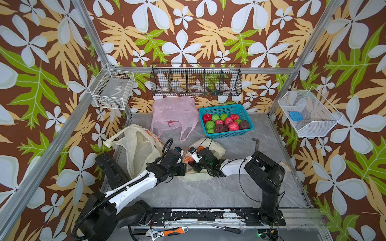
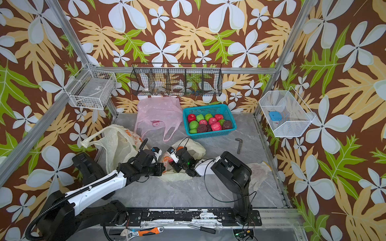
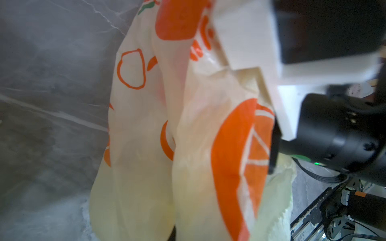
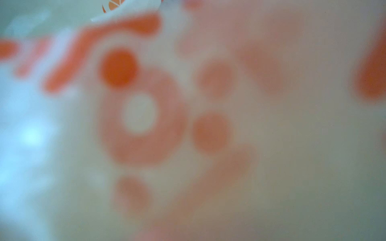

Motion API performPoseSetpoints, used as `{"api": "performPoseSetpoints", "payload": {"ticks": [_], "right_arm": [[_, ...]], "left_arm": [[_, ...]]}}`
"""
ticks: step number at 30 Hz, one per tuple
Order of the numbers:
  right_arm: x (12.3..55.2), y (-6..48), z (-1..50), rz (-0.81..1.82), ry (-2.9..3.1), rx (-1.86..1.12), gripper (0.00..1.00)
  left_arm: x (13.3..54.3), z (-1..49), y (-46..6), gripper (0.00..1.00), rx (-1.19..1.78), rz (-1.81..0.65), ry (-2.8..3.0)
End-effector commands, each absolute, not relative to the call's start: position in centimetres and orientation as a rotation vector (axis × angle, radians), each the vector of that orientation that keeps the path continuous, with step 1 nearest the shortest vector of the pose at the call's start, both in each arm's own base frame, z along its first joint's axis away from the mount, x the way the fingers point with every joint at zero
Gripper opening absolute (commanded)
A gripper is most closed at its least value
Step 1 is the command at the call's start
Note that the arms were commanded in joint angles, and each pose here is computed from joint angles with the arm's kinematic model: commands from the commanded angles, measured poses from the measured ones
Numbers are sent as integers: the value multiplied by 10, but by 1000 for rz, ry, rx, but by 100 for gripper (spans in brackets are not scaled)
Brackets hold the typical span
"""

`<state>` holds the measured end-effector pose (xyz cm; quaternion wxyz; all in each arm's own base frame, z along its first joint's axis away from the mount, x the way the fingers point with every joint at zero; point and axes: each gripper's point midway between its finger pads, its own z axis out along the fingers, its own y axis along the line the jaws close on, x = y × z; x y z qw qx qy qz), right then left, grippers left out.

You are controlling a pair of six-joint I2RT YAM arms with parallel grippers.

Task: Untie the knot of a plastic bag & take out the apple
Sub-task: Pick up the apple from the plastic bag.

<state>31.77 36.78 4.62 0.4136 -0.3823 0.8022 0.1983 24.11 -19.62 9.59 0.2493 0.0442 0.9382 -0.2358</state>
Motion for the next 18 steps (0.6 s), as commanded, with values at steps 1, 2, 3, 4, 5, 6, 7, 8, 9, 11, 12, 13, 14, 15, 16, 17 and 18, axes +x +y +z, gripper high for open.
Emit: {"api": "performPoseSetpoints", "payload": {"ticks": [1,2,3,4,5,6,7,8,9,11,12,13,14,15,16,17,18], "right_arm": [[325,367,74,499,1912,-885,44],[324,362,76,489,1912,-875,44],[322,358,76,480,1916,-870,43],[321,355,76,474,1919,-867,43],[318,351,75,468,1927,-866,42],[316,348,75,463,1935,-864,42],[312,346,75,459,1945,-871,42],[309,343,73,447,1959,-881,41],[305,341,72,428,1972,-896,41],[293,341,73,402,1977,-945,41],[287,343,77,390,1970,-968,41],[282,344,80,384,1967,-989,41],[276,346,87,384,1957,-1008,41],[270,349,95,393,1944,-1017,41],[266,351,105,415,1930,-1019,41],[262,355,118,458,1914,-1015,41],[259,356,130,498,1900,-1001,41]], "left_arm": [[246,94,-184,0,82,-570,2549],[248,93,-181,0,68,-552,2547],[250,93,-177,0,52,-537,2543],[253,94,-175,0,36,-529,2536],[256,96,-172,0,16,-526,2529],[260,98,-170,0,-10,-524,2519],[264,101,-168,0,-28,-525,2508],[268,104,-167,0,-51,-530,2497],[273,109,-166,0,-72,-536,2479],[283,115,-162,0,-114,-531,2455],[288,117,-160,0,-137,-521,2446],[292,119,-157,0,-153,-511,2442],[295,119,-155,0,-169,-499,2443],[299,117,-152,0,-184,-480,2453],[301,115,-149,0,-196,-463,2463],[303,113,-146,0,-212,-441,2475],[304,110,-144,0,-220,-426,2487]]}}
